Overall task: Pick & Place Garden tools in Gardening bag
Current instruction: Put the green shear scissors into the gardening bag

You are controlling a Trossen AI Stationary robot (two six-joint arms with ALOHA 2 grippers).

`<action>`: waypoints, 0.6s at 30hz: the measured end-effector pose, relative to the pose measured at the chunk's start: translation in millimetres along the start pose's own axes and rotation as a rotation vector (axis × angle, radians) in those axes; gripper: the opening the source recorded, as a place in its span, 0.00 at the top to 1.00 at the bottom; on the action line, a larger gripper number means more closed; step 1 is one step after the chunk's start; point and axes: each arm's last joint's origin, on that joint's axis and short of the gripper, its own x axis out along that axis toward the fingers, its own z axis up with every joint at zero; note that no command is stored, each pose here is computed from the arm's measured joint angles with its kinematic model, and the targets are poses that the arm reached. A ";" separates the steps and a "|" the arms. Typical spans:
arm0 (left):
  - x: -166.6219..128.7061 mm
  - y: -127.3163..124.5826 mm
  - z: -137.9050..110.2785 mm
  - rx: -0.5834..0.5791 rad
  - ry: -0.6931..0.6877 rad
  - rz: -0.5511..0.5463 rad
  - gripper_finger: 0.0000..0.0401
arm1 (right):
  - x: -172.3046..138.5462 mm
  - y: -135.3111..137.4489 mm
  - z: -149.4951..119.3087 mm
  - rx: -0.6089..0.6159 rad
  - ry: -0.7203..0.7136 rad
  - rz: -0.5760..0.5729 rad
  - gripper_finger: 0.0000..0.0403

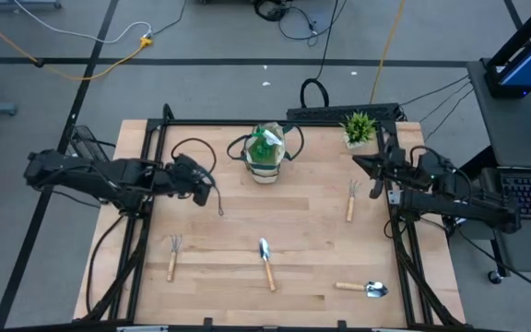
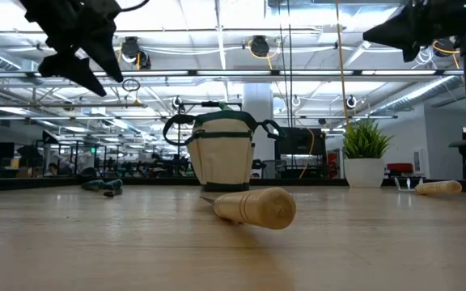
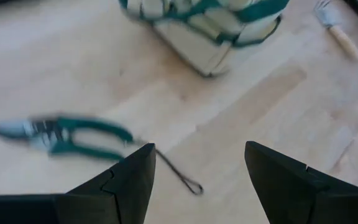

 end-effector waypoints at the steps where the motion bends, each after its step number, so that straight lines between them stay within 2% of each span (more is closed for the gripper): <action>1: 1.6 -1.0 -0.4 -0.034 0.021 0.011 0.37 | -1.1 -0.2 -0.8 -0.003 -0.003 0.000 0.99; 11: 21.7 1.6 -9.2 -0.335 0.142 0.192 0.37 | -7.5 -1.2 -7.6 -0.007 -0.018 0.001 0.99; 15: 30.5 7.7 -7.4 -0.426 0.148 0.290 0.37 | -8.0 -1.2 -7.8 0.002 -0.023 0.001 0.99; 18: 37.9 11.4 -3.9 -0.452 0.146 0.337 0.37 | -7.9 -1.2 -7.9 0.003 -0.022 0.002 0.99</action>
